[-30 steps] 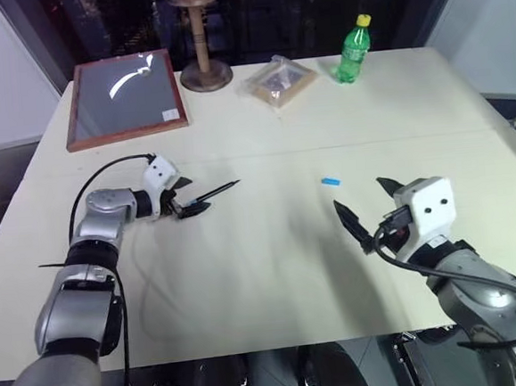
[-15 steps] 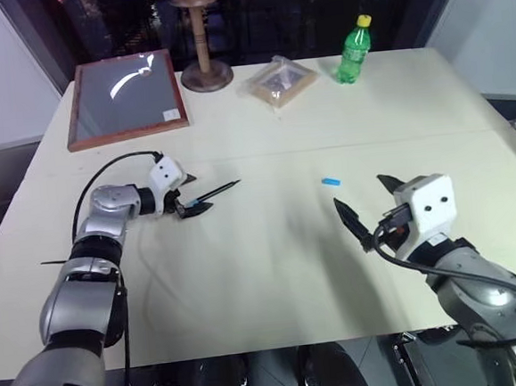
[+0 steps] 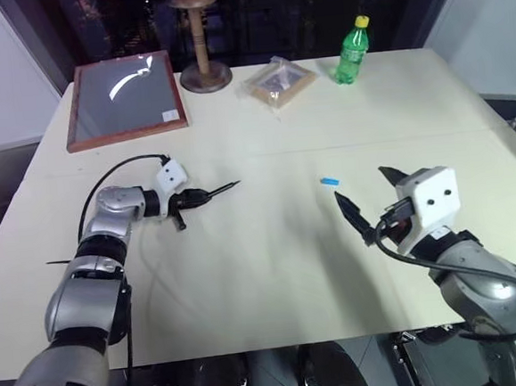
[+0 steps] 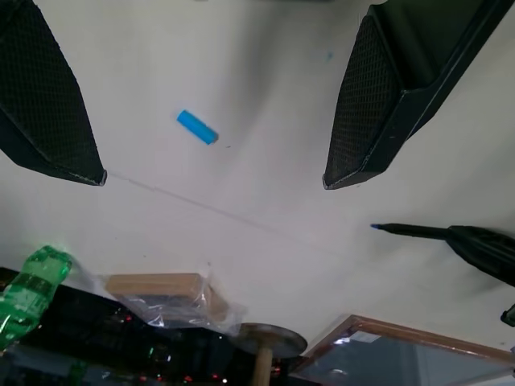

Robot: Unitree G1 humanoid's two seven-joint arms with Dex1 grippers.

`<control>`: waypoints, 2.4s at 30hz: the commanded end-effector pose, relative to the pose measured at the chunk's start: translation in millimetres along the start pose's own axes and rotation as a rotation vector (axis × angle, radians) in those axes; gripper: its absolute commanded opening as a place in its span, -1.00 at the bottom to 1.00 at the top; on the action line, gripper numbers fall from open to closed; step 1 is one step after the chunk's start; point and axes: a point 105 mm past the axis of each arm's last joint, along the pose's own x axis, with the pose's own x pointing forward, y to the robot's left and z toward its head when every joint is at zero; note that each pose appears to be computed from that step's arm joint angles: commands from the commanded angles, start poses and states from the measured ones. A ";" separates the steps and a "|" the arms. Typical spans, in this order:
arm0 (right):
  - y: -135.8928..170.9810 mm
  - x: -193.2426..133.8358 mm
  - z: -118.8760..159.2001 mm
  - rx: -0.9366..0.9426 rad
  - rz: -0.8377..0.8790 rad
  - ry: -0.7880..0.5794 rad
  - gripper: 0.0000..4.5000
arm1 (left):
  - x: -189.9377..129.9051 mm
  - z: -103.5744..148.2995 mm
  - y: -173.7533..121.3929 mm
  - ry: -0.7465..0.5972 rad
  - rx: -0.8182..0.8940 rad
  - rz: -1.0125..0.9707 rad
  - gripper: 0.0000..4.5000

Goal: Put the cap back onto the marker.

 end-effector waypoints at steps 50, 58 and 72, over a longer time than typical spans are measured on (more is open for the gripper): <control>-68.3 132.1 -76.2 -0.131 0.608 0.431 1.00 | -85.8 60.6 -76.0 -0.175 -0.005 0.220 -0.99; -63.3 134.4 -78.2 -0.124 0.620 0.428 1.00 | -85.2 61.8 -75.7 -0.178 -0.003 0.226 -0.99; -56.8 137.5 -75.1 -0.124 0.640 0.415 -0.96 | -85.4 61.5 -76.2 -0.176 -0.006 0.228 -1.00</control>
